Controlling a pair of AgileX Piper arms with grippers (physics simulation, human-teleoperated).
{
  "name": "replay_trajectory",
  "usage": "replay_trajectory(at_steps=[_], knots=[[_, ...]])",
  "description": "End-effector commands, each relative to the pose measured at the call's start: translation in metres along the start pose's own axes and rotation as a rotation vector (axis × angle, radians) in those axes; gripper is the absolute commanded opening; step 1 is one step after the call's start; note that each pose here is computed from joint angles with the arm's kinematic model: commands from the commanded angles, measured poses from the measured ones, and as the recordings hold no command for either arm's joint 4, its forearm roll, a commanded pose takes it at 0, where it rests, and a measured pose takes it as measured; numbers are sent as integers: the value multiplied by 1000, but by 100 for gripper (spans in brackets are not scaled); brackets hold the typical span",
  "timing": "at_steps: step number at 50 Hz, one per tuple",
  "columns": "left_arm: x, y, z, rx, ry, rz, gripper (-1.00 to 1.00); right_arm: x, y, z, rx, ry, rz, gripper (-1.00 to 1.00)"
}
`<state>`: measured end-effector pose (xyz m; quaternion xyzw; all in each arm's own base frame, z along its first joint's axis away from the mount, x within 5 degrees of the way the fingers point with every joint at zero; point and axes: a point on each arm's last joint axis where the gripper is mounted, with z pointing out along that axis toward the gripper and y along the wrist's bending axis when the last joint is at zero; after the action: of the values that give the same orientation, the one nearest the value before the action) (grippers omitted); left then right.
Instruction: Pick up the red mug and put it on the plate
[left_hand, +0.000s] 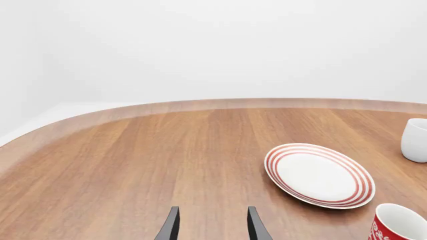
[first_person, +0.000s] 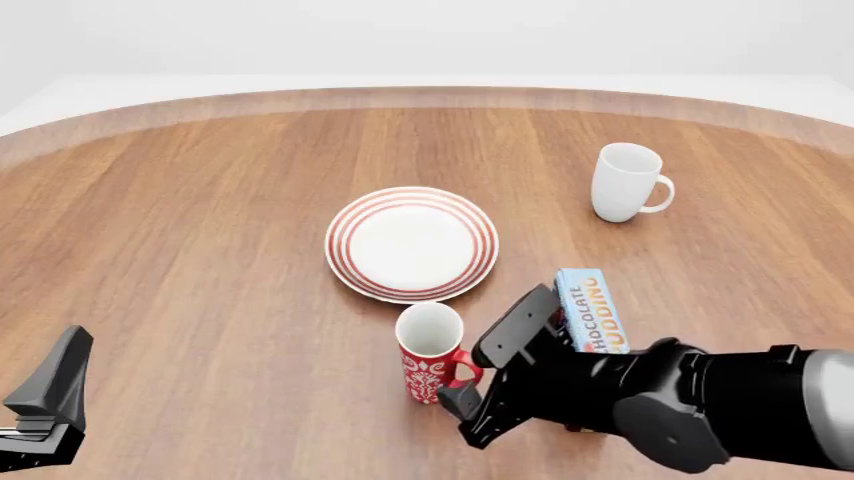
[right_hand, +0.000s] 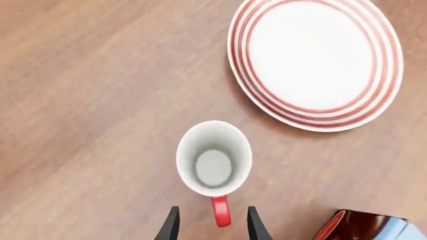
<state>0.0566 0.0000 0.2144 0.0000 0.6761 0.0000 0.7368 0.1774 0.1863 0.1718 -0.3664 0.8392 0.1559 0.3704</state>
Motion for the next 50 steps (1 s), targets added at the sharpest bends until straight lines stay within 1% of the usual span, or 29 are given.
replay_trajectory(at_steps=[1, 19, 24, 25, 40, 43, 50], knots=[[0, 0, 0, 0, 0, 0, 100, 1, 0, 6, 0, 9, 3, 100], [0, 0, 0, 0, 0, 0, 100, 8, 2, 10, -5, 10, 17, 100], [0, 0, 0, 0, 0, 0, 100, 8, 1, 9, -2, 1, 18, 100], [0, 0, 0, 0, 0, 0, 100, 9, 0, 9, 0, 1, 17, -100], [0, 0, 0, 0, 0, 0, 100, 4, -5, 2, 14, -8, 6, -100], [0, 0, 0, 0, 0, 0, 100, 2, -3, -3, 8, -20, 5, -100], [0, 0, 0, 0, 0, 0, 100, -6, -5, -13, 16, -46, -4, -100]])
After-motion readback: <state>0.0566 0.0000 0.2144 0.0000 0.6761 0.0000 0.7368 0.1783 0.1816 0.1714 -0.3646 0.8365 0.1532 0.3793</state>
